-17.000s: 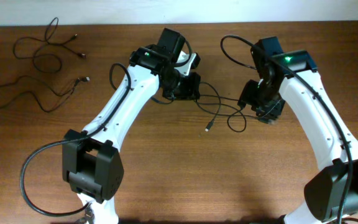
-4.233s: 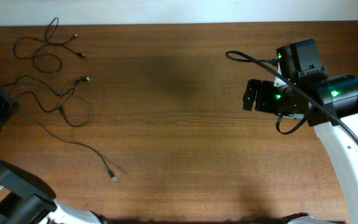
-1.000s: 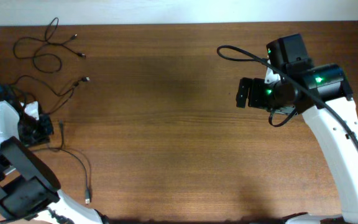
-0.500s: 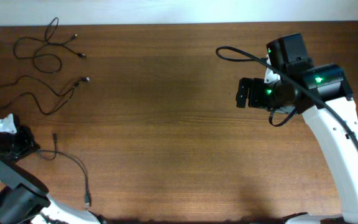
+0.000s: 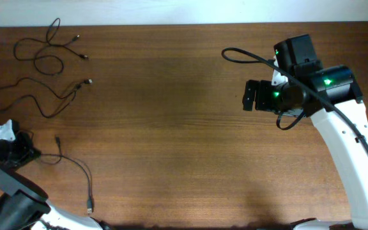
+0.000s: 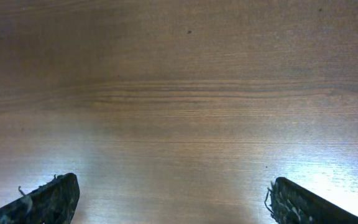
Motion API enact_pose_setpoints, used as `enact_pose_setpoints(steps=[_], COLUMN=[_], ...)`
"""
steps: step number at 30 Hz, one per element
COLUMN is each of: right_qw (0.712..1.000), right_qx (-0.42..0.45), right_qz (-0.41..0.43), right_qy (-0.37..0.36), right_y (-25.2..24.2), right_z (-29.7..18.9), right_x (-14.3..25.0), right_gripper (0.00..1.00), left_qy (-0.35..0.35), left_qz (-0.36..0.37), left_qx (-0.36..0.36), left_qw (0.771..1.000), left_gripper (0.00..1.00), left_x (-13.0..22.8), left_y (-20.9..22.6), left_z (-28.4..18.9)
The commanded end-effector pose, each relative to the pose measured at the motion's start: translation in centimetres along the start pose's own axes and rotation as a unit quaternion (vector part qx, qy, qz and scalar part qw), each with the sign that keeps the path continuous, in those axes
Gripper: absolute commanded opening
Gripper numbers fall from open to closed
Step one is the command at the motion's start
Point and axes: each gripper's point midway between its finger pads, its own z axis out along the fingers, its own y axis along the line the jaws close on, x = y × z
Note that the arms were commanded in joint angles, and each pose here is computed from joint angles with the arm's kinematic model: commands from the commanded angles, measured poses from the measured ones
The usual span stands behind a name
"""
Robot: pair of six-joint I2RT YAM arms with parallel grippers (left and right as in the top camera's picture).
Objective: Untangle cables
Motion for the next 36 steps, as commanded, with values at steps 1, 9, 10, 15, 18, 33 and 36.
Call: enact_pose_setpoints(steps=[1, 9, 10, 15, 18, 33, 36], right_qw=[1.000, 1.000, 1.000, 1.000, 1.000, 1.000, 1.000], right_qx=[-0.003, -0.004, -0.005, -0.008, -0.008, -0.016, -0.018], right_qz=[-0.007, -0.007, -0.007, -0.007, -0.007, -0.006, -0.006], right_qy=[-0.004, -0.003, -0.003, -0.001, -0.001, 0.000, 0.001], right_y=[0.3, 0.3, 0.3, 0.4, 0.4, 0.7, 0.8], right_z=[-0.1, -0.1, -0.1, -0.1, -0.1, -0.1, -0.1], right_x=[-0.2, -0.2, -0.2, -0.2, -0.2, -0.1, -0.1], right_gripper=[0.99, 0.99, 0.99, 0.99, 0.98, 0.99, 0.99], left_qy=[0.005, -0.041, -0.051, -0.086, -0.106, -0.156, -0.144], left_qz=[-0.073, -0.069, -0.073, -0.105, -0.103, -0.103, -0.110], left_qx=[-0.134, -0.142, -0.144, -0.145, -0.148, -0.146, -0.165], left_qw=[0.988, 0.987, 0.986, 0.980, 0.978, 0.971, 0.970], left_gripper=[0.25, 0.99, 0.99, 0.99, 0.99, 0.25, 0.10], left_x=[0.7, -1.5, -1.9, -3.4, -4.3, -8.3, -7.9], left_y=[4.4, 5.0, 5.1, 5.4, 5.6, 7.1, 8.0], left_z=[-1.3, -1.5, -1.5, -1.8, -2.0, 0.6, 1.3])
